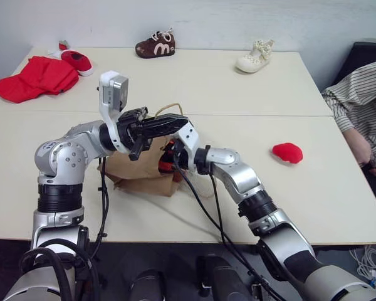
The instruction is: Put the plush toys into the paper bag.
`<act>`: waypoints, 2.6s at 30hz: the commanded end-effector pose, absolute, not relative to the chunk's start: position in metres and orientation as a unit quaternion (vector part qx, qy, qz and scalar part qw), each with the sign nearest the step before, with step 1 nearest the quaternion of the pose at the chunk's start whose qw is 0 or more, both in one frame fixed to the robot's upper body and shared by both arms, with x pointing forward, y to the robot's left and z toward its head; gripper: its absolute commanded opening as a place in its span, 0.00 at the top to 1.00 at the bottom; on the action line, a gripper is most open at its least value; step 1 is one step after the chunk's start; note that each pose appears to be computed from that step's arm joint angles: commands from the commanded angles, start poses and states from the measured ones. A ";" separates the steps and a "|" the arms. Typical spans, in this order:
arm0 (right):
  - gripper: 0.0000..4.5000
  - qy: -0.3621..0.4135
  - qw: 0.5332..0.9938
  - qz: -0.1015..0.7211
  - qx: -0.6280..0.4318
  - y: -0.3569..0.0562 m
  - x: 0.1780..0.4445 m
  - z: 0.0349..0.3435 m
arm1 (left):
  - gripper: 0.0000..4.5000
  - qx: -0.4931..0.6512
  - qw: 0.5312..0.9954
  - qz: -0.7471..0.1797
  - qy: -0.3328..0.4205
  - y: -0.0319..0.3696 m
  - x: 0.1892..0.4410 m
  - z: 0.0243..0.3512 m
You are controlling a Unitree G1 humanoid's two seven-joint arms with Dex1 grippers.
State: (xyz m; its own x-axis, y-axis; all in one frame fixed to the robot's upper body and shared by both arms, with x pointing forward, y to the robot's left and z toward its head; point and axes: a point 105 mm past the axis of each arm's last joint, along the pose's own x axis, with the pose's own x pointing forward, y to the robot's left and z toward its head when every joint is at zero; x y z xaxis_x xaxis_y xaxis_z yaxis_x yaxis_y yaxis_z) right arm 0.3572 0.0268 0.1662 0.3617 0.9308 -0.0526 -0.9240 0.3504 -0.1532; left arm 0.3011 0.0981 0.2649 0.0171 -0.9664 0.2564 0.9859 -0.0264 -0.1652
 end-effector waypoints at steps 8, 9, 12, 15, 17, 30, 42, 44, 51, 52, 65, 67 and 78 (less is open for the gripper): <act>0.10 -0.086 0.798 0.597 0.011 -0.098 0.273 0.212 | 1.00 -0.142 0.711 -0.687 -0.055 0.109 0.298 0.263; 0.10 -0.066 0.813 0.578 -0.002 -0.113 0.269 0.204 | 1.00 -0.142 0.711 -0.686 -0.056 0.110 0.298 0.263; 0.02 -0.038 0.868 0.494 -0.031 -0.162 0.256 0.188 | 1.00 -0.138 0.713 -0.685 -0.061 0.111 0.297 0.264; 0.00 -0.017 0.919 0.386 -0.077 -0.212 0.241 0.169 | 1.00 -0.131 0.711 -0.688 -0.067 0.110 0.296 0.266; 0.00 -0.015 0.951 0.291 -0.104 -0.247 0.230 0.158 | 1.00 -0.125 0.709 -0.690 -0.070 0.108 0.295 0.268; 0.00 0.043 0.956 0.206 -0.205 -0.284 0.281 0.148 | 1.00 -0.113 0.709 -0.693 -0.073 0.102 0.300 0.272; 0.36 0.182 0.936 0.244 -0.176 -0.287 0.384 0.127 | 1.00 -0.097 0.716 -0.686 -0.082 0.108 0.296 0.278; 0.51 0.186 0.936 0.241 -0.180 -0.291 0.387 0.131 | 1.00 -0.093 0.716 -0.687 -0.080 0.109 0.296 0.278; 0.86 0.111 0.894 0.401 -0.168 -0.233 0.367 0.179 | 1.00 -0.098 0.689 -0.711 -0.100 0.110 0.287 0.291; 0.86 0.098 0.880 0.440 -0.148 -0.210 0.358 0.187 | 1.00 -0.094 0.687 -0.714 -0.094 0.110 0.285 0.290; 0.86 0.028 0.854 0.514 -0.080 -0.005 0.346 0.185 | 1.00 -0.107 0.634 -0.764 -0.048 0.102 0.266 0.293; 0.86 0.023 0.863 0.499 -0.079 0.010 0.354 0.186 | 1.00 -0.107 0.627 -0.771 -0.039 0.101 0.262 0.291; 0.64 0.043 0.862 0.502 -0.053 0.041 0.367 0.171 | 1.00 -0.105 0.639 -0.761 -0.041 0.099 0.263 0.280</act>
